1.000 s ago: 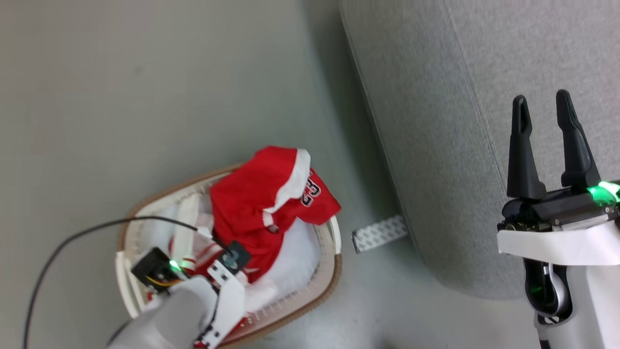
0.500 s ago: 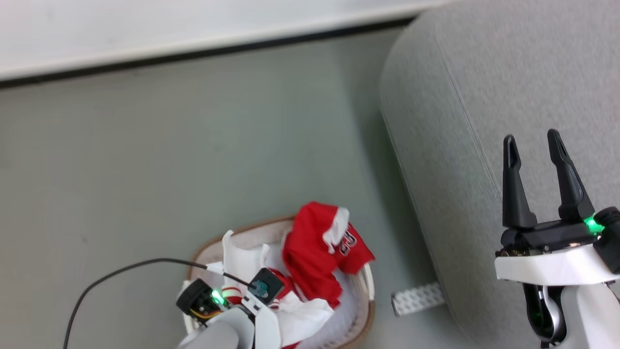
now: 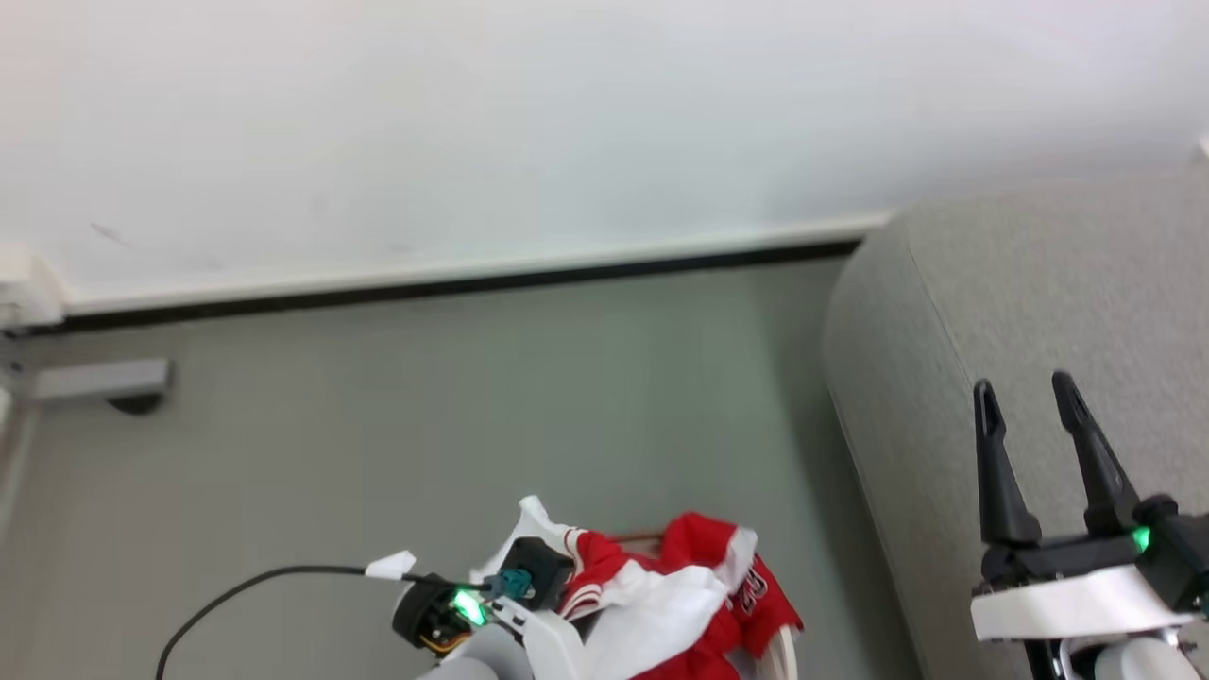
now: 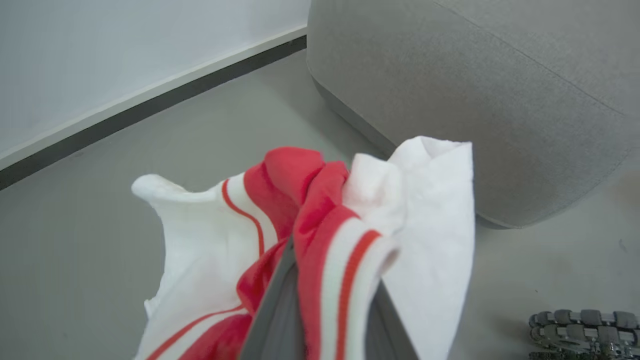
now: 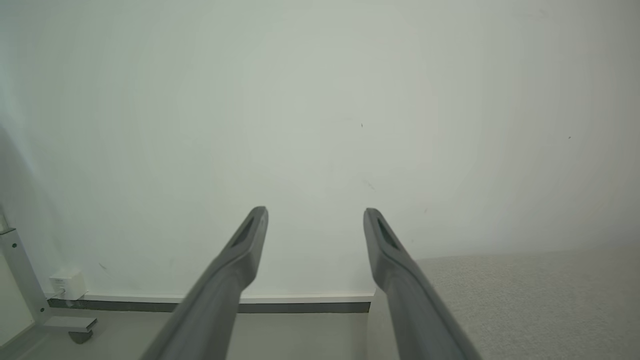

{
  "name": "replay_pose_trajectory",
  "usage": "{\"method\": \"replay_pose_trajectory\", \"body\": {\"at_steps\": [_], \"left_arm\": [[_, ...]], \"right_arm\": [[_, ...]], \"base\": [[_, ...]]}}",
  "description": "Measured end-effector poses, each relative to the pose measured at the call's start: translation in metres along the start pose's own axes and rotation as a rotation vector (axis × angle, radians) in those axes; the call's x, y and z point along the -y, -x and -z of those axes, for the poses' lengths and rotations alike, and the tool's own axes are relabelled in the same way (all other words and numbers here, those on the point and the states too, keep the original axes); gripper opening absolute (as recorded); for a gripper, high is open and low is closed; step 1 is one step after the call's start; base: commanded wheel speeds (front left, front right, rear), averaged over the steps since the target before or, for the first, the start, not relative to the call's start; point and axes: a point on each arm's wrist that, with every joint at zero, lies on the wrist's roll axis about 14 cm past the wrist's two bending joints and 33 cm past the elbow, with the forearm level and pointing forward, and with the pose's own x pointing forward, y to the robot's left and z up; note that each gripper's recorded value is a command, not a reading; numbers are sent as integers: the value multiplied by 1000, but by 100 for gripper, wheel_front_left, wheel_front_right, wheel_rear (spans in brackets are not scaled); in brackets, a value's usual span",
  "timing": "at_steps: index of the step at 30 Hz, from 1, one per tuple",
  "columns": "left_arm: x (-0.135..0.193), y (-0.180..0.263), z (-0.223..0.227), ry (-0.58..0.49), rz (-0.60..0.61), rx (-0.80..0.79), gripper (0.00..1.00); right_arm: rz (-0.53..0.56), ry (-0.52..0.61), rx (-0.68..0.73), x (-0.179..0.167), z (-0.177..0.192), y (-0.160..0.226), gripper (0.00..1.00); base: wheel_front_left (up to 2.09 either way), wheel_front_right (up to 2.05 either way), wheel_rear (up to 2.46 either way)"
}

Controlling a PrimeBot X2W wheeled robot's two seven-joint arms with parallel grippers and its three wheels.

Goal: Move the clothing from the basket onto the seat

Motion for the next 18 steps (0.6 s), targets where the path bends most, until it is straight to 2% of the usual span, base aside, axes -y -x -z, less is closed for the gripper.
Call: {"method": "replay_pose_trajectory", "body": {"at_steps": [8,15,18], "left_arm": [[-12,28,-73,38,-101,249,0],[-27,63,-156,-13,-169,504,0],[-29,78,-183,-48,-183,567,0]], "right_arm": [[-65,-54,21,-24,-9,11,100],[-141,-104,36,-51,-15,14,100],[-163,-104,34,-57,-16,17,100]], "base": [[0,0,0],[0,0,0],[0,0,0]]}}
